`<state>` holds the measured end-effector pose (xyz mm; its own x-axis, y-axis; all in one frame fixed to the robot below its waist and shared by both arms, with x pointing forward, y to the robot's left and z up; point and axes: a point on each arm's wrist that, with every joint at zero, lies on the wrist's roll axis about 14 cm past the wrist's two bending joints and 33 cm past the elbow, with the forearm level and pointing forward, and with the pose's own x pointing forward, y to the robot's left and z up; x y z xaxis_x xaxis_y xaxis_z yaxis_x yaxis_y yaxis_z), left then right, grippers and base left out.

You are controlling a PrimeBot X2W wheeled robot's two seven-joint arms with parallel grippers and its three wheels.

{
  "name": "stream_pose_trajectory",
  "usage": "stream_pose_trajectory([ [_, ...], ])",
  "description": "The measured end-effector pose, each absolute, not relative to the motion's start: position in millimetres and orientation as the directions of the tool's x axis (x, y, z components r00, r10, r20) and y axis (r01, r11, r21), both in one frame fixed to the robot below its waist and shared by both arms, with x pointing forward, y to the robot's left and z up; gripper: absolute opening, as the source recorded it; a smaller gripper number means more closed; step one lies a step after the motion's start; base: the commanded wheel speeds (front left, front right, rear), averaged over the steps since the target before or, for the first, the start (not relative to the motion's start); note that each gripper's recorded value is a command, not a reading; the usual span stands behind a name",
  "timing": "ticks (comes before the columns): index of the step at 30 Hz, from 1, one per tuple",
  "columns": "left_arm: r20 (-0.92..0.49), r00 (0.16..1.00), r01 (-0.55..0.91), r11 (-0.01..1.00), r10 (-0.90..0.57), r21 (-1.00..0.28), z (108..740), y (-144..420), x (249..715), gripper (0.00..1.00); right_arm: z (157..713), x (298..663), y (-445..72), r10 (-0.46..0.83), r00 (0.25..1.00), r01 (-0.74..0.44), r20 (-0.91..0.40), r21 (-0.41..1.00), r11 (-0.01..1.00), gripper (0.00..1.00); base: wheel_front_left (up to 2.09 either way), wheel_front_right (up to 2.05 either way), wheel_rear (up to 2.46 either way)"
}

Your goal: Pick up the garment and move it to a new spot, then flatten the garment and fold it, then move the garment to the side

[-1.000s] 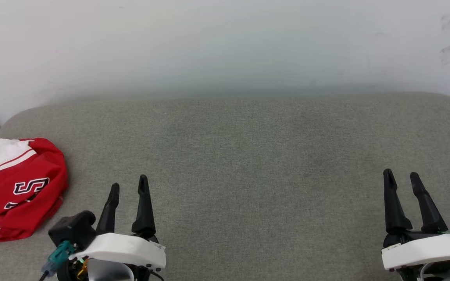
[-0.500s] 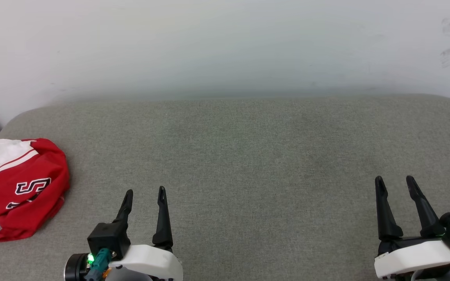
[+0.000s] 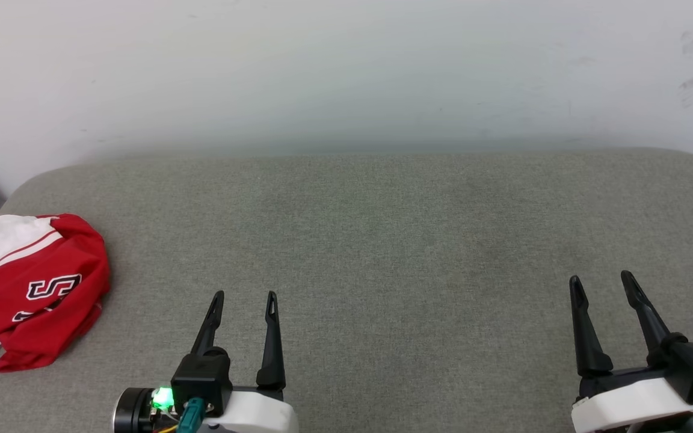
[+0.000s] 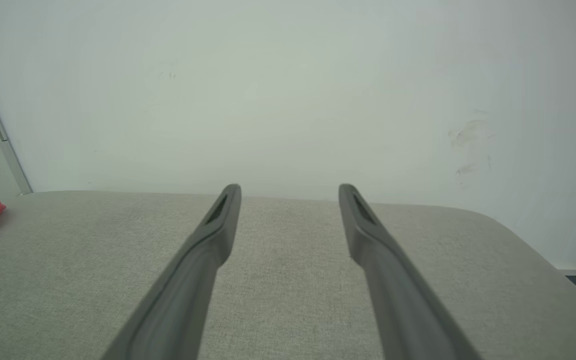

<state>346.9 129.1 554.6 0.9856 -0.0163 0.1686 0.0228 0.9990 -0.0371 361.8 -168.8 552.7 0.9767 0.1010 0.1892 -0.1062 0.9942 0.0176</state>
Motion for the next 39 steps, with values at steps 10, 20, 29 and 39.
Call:
stream_pose_trajectory([
  [10,0.178,0.984,0.058,0.987,-0.031,-0.153,554.9,134.0,346.1,1.00,557.2,359.5,-167.0,0.112,0.971,-0.108,0.212,-0.030,0.994,1.00,0.00,0.00,0.00],
  [20,0.192,0.979,0.089,0.990,-0.066,-0.114,546.6,139.4,341.4,1.00,551.7,356.1,-169.3,0.110,0.972,-0.101,0.207,-0.055,0.993,1.00,0.00,0.00,0.00],
  [29,0.210,0.974,0.103,0.993,-0.090,-0.055,547.7,137.8,338.6,1.00,552.3,355.9,-167.1,0.123,0.969,-0.104,0.215,-0.097,0.990,1.00,0.00,0.00,0.00],
  [39,0.210,0.976,0.068,0.996,-0.056,-0.050,546.8,149.7,334.8,1.00,547.0,360.1,-149.8,0.173,0.964,-0.159,0.202,-0.086,0.984,1.00,0.00,0.00,0.00],
])
